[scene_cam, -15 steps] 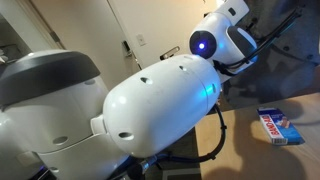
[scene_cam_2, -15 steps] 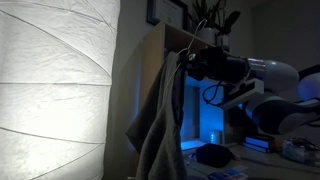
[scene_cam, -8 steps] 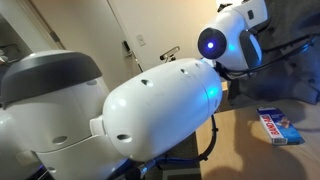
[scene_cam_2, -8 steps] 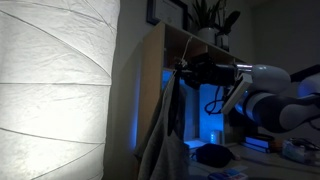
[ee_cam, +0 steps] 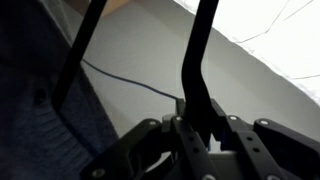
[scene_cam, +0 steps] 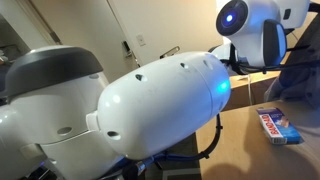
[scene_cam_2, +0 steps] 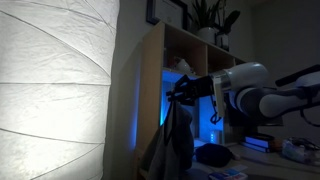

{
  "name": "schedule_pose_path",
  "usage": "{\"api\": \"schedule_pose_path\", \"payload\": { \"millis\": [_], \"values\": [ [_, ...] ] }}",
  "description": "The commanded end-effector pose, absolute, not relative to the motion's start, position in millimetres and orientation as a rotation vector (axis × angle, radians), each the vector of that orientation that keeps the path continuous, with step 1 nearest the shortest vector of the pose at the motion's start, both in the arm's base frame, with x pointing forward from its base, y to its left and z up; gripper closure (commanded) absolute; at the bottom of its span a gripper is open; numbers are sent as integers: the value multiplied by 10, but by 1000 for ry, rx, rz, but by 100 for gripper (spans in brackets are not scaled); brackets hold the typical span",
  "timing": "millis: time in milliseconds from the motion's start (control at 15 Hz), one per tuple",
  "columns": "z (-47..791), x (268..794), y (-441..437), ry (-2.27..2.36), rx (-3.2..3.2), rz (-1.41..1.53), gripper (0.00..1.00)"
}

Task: Hang the sweater with the hanger

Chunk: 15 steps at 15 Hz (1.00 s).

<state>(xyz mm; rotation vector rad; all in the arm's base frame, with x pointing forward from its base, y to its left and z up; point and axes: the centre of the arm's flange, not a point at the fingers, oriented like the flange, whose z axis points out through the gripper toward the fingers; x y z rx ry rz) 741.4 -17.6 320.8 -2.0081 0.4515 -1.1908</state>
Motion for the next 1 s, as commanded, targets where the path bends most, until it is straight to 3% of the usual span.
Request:
{"api": "schedule_pose_path", "payload": {
  "millis": [0, 133, 267, 333, 600, 867, 933],
  "values": [
    [3314, 7475, -70, 646, -2066, -1113, 88],
    [3310, 7500, -56, 691, -2090, -1146, 93],
    [3284, 7520, -86, 676, -2130, -1225, 88],
    [3284, 7510, -102, 644, -2143, -1230, 91],
    [3304, 7415, -139, 598, -2101, -1123, 93],
    [3384, 7276, -107, 581, -1956, -965, 87],
    [3415, 7243, -127, 606, -1892, -926, 91]
  ]
}}
